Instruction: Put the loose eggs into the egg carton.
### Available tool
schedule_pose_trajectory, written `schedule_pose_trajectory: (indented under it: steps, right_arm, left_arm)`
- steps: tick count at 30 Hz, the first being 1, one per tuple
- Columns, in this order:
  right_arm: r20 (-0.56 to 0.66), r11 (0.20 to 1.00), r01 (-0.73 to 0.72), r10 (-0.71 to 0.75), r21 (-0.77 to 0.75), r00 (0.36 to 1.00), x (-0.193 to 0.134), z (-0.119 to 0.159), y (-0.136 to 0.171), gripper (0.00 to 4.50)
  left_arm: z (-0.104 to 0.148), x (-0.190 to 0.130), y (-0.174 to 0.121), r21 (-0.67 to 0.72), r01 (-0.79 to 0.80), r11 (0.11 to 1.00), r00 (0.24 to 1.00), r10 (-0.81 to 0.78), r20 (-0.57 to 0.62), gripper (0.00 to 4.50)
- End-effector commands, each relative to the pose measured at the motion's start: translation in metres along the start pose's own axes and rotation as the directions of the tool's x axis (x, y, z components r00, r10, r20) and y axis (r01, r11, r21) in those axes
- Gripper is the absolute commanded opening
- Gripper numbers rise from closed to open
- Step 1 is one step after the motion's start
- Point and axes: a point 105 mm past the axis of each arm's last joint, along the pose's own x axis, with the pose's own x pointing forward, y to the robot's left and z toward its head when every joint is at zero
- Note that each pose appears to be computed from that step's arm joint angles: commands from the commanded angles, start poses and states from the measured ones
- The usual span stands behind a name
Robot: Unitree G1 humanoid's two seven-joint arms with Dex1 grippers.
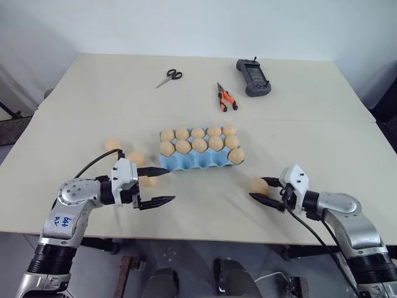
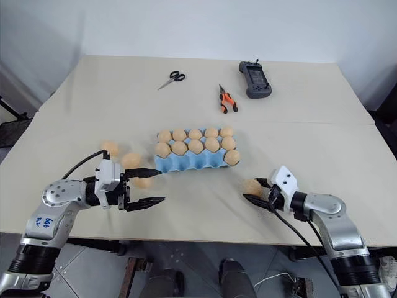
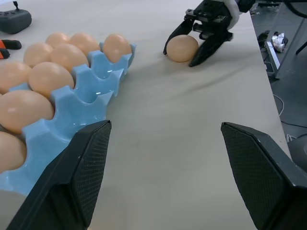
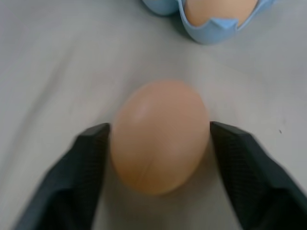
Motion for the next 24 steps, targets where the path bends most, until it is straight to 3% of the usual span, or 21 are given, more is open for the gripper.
schedule_pose_trajectory:
  steps: [1,2,10,19,24]
  right_arm:
    - [0.066,0.999,0.007,-0.004,-0.039,0.998,0.001,0.014,-0.002,1.89]
    - [0.086,0.999,0.0,0.005,-0.052,0.996,0.005,0.022,0.0,1.74]
    - [0.212,0.996,-0.035,0.053,-0.088,0.976,0.04,0.086,0.011,1.74]
    - [0.146,0.994,0.013,0.003,-0.107,0.989,0.08,0.098,-0.004,1.74]
    - [0.178,0.994,0.004,0.016,-0.109,0.984,0.087,0.105,-0.002,3.31]
  left_arm:
    - [0.012,-0.007,0.005,0.051,-0.052,0.997,0.999,0.051,0.017,3.9]
    - [0.011,-0.01,0.008,0.047,-0.081,0.996,0.997,0.08,0.017,3.9]
    - [0.0,-0.036,0.015,0.01,-0.23,0.973,0.973,0.23,-0.013,3.9]
    - [-0.001,-0.039,0.013,-0.001,-0.269,0.963,0.963,0.269,-0.016,3.9]
    - [0.0,-0.038,0.013,-0.002,-0.272,0.962,0.962,0.272,-0.01,3.9]
